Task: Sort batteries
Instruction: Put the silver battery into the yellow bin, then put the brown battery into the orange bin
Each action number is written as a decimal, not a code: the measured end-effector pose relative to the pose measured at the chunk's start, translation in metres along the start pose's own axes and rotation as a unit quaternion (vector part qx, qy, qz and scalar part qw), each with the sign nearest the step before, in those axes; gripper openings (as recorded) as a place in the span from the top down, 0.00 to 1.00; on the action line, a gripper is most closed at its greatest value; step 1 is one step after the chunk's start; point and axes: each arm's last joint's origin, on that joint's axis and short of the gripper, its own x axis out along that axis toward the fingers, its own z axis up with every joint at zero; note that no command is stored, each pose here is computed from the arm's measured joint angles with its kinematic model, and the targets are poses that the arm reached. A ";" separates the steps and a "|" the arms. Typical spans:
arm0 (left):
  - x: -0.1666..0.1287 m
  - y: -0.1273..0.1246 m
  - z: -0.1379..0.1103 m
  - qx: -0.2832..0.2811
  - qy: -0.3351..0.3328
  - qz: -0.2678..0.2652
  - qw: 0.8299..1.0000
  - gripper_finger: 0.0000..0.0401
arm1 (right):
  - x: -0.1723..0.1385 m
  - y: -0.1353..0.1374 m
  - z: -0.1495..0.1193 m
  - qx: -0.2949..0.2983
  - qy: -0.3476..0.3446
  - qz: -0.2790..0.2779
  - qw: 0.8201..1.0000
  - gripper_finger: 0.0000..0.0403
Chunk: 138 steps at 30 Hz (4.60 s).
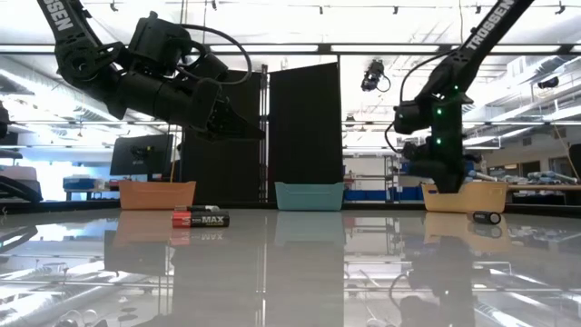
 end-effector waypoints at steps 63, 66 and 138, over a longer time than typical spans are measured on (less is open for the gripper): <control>-0.003 0.001 0.004 0.012 0.011 0.001 1.000 0.96 | -0.078 0.075 -0.066 -0.082 -0.279 0.217 0.932 0.97; -0.006 0.003 0.010 0.027 0.036 0.000 0.999 0.96 | -0.085 0.091 -0.072 -0.097 -0.300 0.238 0.919 0.98; -0.024 0.022 -0.034 -0.092 0.386 0.127 0.909 0.51 | -0.047 0.198 -0.090 -0.206 -0.340 0.283 0.873 0.96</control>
